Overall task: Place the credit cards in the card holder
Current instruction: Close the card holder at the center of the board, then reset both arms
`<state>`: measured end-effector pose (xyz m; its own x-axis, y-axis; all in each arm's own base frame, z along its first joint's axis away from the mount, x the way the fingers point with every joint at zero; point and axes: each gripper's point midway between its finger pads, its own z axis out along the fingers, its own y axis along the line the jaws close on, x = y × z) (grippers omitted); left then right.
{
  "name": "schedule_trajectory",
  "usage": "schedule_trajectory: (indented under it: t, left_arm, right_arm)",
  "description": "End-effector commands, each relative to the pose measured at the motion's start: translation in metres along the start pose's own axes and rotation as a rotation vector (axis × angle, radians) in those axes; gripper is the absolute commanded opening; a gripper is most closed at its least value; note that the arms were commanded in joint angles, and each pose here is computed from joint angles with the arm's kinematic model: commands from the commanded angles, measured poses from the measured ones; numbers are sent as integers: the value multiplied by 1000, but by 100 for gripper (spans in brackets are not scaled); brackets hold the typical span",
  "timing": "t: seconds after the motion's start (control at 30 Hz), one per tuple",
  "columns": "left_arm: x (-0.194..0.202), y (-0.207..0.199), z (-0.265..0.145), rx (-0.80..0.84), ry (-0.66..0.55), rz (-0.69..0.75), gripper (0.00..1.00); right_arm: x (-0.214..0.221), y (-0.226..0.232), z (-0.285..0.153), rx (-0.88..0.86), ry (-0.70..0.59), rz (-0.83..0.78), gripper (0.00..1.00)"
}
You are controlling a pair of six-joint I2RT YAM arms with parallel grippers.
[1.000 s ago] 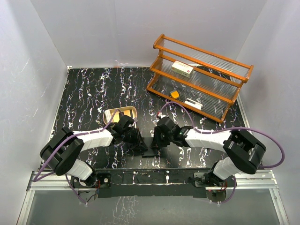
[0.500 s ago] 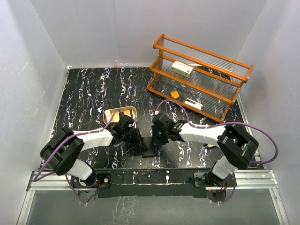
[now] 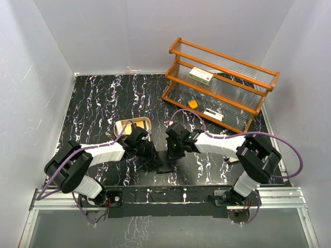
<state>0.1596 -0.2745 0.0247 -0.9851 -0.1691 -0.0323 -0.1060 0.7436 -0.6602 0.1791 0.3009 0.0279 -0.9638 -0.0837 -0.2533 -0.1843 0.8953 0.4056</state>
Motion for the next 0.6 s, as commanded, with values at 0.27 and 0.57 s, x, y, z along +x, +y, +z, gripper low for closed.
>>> schedule_trajectory:
  t: [0.27, 0.57]
  left_arm:
    - [-37, 9, -38, -222, -217, 79, 36]
    - [-77, -56, -131, -206, -470, 208, 72]
  right_arm:
    - [-27, -14, -15, 149, -127, -84, 12]
    - [-88, 19, -121, 97, -450, -51, 46]
